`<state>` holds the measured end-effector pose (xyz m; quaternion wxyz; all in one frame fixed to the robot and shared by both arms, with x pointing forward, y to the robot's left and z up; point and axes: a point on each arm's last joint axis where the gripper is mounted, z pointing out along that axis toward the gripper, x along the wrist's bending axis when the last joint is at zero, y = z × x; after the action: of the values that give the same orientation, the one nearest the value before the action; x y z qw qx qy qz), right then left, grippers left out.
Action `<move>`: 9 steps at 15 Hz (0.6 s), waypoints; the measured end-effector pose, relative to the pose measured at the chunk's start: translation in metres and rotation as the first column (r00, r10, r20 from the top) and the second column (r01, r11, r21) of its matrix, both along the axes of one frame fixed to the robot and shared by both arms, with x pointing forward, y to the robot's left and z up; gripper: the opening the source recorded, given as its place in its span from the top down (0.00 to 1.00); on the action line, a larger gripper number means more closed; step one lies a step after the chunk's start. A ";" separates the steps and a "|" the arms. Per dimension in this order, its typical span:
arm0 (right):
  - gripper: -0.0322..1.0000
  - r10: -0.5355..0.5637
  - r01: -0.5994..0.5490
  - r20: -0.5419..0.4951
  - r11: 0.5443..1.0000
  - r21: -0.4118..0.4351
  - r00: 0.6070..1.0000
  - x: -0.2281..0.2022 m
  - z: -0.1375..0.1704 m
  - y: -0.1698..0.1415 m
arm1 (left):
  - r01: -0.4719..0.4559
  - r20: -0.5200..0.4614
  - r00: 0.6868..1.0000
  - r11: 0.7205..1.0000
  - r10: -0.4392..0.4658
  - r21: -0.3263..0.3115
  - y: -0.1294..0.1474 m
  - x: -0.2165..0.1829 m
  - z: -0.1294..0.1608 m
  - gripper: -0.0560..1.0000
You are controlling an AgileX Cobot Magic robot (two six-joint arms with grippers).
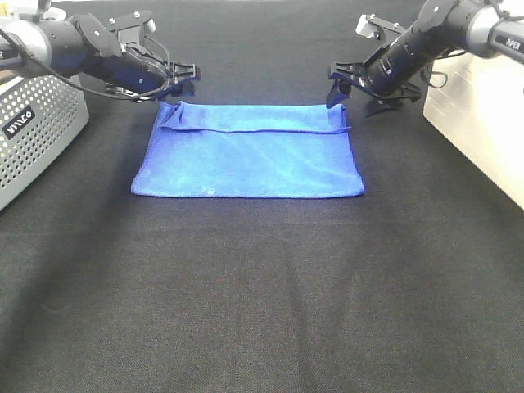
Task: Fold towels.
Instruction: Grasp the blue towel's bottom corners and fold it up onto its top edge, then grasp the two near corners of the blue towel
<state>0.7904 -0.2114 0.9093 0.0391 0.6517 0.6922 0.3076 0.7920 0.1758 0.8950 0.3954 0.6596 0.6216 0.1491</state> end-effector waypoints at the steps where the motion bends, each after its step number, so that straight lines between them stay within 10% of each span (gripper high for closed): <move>1: 0.22 0.018 -0.018 -0.008 1.000 -0.023 1.000 -0.003 0.009 -0.001 | 0.039 -0.049 0.998 0.999 -0.037 0.030 0.004 -0.004 0.002 0.29; 9: 0.25 0.081 -0.089 -0.276 0.996 -0.014 0.958 -0.029 0.014 0.000 | 0.043 -0.536 0.842 0.997 -0.067 -0.057 0.015 -0.040 -0.014 0.31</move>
<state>0.7612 -0.2113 0.9234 -0.0621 0.6572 0.7222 0.2063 0.7519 0.1911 0.8815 0.2237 0.6840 0.6912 -0.0659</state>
